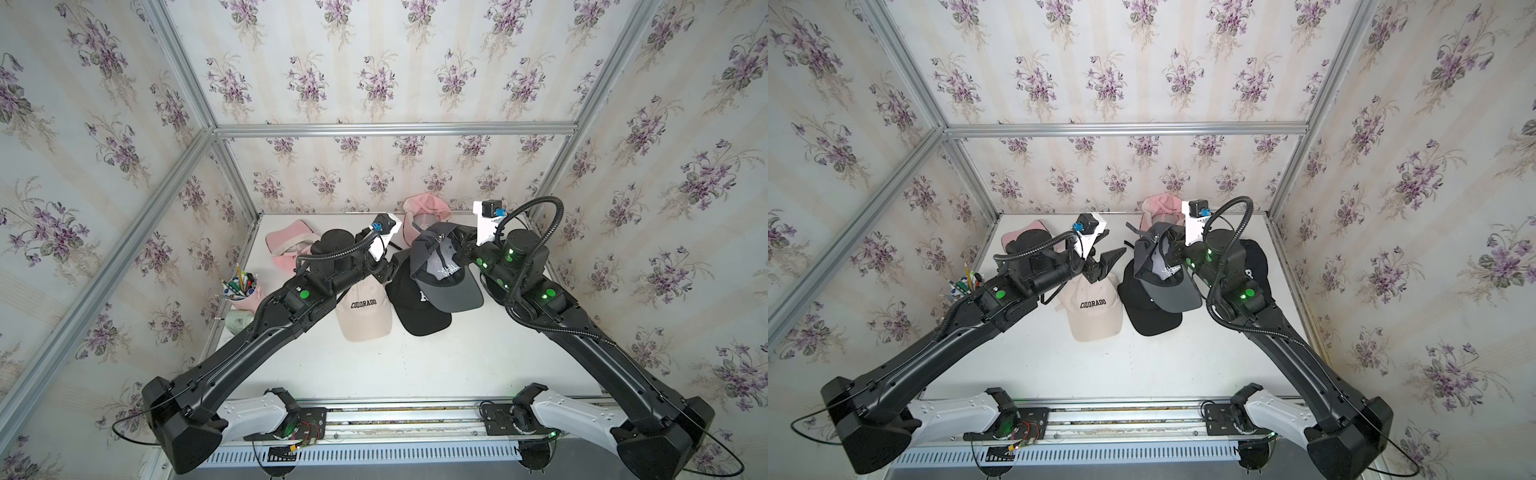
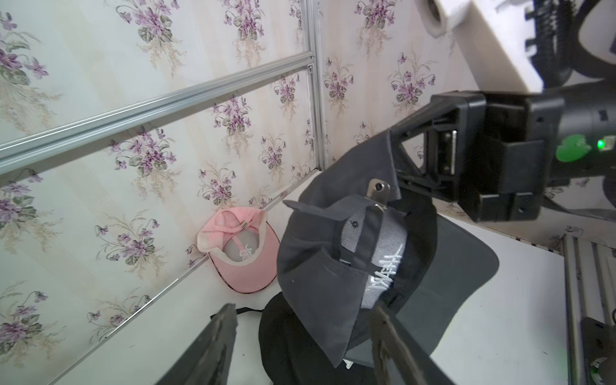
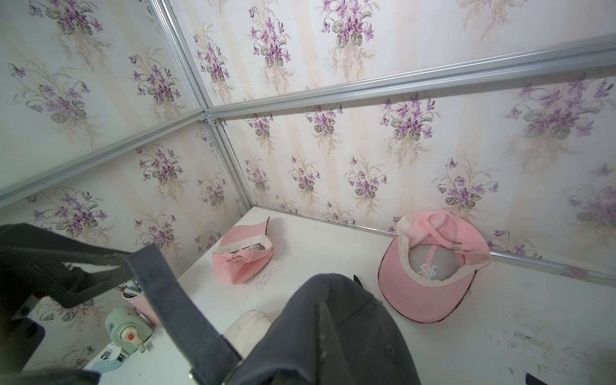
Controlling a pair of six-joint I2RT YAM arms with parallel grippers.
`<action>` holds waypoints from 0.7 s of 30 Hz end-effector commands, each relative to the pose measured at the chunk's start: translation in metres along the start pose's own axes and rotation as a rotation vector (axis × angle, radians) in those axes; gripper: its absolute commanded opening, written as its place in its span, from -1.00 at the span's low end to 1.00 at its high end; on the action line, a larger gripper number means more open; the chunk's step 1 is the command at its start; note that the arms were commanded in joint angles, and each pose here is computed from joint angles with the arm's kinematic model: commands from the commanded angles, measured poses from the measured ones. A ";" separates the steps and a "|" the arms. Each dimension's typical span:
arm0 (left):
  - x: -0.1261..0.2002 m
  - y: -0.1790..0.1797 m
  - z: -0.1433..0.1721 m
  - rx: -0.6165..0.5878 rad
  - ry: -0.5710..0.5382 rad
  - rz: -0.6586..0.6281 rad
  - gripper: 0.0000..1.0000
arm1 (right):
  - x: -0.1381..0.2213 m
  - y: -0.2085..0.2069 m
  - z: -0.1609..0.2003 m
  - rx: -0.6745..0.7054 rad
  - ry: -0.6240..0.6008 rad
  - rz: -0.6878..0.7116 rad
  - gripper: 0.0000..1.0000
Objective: Open the adjustable buckle of the baseball cap
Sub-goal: Pull the adjustable strap on the baseball cap.
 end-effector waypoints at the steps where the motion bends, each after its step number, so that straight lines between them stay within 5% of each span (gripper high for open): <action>1: -0.005 -0.008 -0.017 -0.053 -0.083 0.023 0.29 | -0.001 0.006 -0.005 -0.013 -0.008 -0.031 -1.00; 14: -0.053 -0.041 -0.010 -0.119 -0.103 0.129 0.30 | 0.000 0.008 0.000 -0.039 0.014 -0.048 -1.00; 21: -0.060 -0.042 -0.008 -0.116 -0.095 0.140 -0.22 | 0.004 0.008 0.001 -0.041 0.015 -0.045 -1.00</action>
Point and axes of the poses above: each gripper's point midway between its finger pads, its own x axis back along the fingers, its own y axis along the line the jaws close on, z = x × y, the point moved 2 cm from there along x, back along the fingers, and after that the axes turned 9 degrees about -x, right-handed, at the moved point
